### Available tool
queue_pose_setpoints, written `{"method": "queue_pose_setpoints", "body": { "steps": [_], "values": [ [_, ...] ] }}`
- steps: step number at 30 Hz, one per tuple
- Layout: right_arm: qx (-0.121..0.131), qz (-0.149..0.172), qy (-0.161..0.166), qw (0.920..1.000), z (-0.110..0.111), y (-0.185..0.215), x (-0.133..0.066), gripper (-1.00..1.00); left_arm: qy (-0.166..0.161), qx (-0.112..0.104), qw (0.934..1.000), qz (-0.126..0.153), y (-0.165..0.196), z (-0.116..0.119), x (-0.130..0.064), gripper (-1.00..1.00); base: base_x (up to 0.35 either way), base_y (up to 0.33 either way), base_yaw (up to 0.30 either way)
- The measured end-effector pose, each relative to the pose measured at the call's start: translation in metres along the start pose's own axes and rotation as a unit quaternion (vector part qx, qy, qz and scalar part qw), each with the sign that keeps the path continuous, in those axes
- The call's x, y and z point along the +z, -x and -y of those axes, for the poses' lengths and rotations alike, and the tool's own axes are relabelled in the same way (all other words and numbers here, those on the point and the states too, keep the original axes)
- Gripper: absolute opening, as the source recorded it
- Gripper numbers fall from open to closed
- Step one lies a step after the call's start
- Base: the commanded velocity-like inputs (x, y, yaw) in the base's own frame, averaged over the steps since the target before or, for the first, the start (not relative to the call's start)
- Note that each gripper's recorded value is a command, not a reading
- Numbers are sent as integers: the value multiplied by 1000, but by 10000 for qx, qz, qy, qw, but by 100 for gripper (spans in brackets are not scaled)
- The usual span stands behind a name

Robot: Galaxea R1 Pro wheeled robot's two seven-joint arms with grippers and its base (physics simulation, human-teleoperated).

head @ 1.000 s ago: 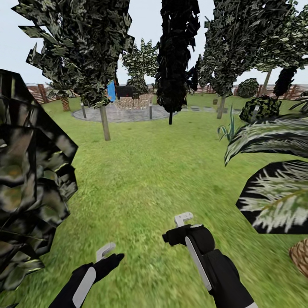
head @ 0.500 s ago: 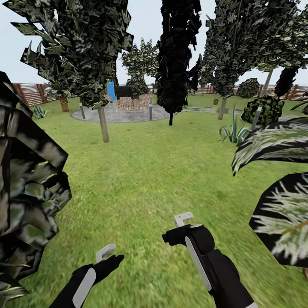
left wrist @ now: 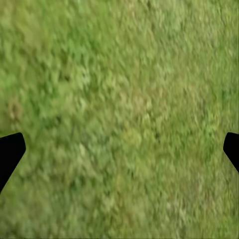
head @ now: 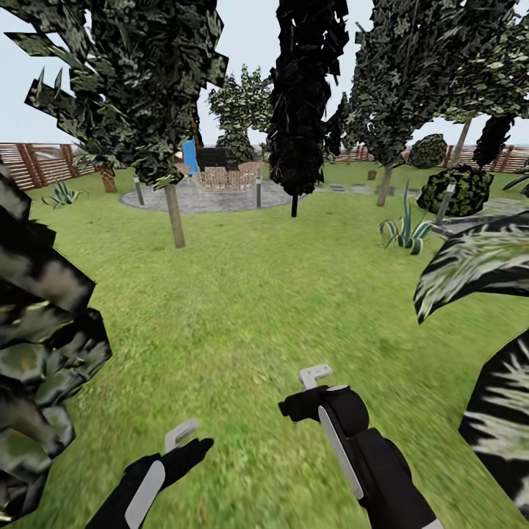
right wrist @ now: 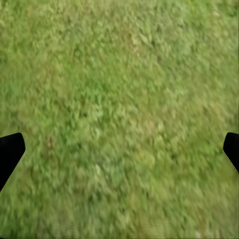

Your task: Take the three Easter eggs out of the wicker basket on the lawn in the garden, then place them on the lawn next to a single tree (choose any tree) so that all three eggs are next to the same tree and none are left in the basket.

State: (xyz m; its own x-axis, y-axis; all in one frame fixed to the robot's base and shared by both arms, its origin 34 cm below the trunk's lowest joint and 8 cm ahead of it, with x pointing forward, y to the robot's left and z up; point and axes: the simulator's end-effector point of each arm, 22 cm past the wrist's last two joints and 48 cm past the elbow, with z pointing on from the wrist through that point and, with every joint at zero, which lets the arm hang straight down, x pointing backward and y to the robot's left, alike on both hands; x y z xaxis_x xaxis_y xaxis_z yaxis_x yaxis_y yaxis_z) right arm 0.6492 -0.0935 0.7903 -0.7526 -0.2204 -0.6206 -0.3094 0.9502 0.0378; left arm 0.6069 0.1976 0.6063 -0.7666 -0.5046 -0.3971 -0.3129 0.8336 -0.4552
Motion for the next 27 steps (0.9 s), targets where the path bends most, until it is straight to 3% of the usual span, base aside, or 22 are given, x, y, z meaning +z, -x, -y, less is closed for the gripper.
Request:
{"method": "queue_pose_setpoints", "body": {
  "steps": [27],
  "values": [
    [5, 34, -2, 10000, 0, 2, -2, 100, 8, -9, 10000, -19, -2, -1, 0, 100, 334, 0, 0]
  ]
}}
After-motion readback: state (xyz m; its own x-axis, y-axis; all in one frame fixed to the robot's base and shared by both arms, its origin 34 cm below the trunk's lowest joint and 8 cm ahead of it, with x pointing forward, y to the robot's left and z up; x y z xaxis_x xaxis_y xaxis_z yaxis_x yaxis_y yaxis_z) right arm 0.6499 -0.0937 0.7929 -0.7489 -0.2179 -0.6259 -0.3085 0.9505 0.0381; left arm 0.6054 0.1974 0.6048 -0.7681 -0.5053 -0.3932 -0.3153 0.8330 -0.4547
